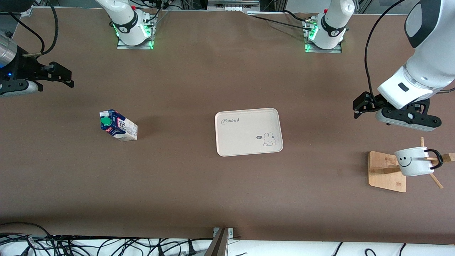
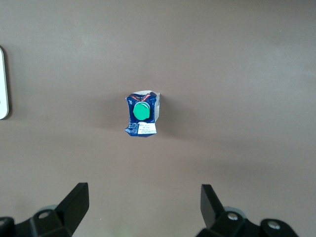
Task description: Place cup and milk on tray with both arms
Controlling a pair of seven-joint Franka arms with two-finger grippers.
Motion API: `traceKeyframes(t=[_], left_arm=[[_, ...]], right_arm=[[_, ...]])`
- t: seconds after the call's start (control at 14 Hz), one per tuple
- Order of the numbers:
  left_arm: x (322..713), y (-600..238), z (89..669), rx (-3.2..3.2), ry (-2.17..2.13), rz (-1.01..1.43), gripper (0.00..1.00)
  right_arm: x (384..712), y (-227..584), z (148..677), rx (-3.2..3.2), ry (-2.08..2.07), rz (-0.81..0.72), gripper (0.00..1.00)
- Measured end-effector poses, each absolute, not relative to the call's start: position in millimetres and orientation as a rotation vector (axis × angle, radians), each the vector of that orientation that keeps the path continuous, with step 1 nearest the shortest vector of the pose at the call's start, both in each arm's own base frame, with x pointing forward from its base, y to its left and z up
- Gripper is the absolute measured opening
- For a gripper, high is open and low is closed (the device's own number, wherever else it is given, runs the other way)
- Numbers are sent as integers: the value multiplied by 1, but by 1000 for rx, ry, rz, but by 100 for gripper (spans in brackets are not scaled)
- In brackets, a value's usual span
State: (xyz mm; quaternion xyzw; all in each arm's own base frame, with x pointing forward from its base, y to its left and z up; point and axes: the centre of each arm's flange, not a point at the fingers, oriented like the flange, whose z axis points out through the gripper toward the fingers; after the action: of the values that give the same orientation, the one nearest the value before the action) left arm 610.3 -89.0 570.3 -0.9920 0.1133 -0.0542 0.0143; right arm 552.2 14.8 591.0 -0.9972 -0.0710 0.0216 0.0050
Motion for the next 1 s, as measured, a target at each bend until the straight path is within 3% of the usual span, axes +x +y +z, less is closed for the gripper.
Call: traceKeyframes(t=[1.0], left_arm=[[611, -85, 571, -3089, 339, -171, 100]], right_arm=[[552, 15, 591, -3123, -219, 66, 100]])
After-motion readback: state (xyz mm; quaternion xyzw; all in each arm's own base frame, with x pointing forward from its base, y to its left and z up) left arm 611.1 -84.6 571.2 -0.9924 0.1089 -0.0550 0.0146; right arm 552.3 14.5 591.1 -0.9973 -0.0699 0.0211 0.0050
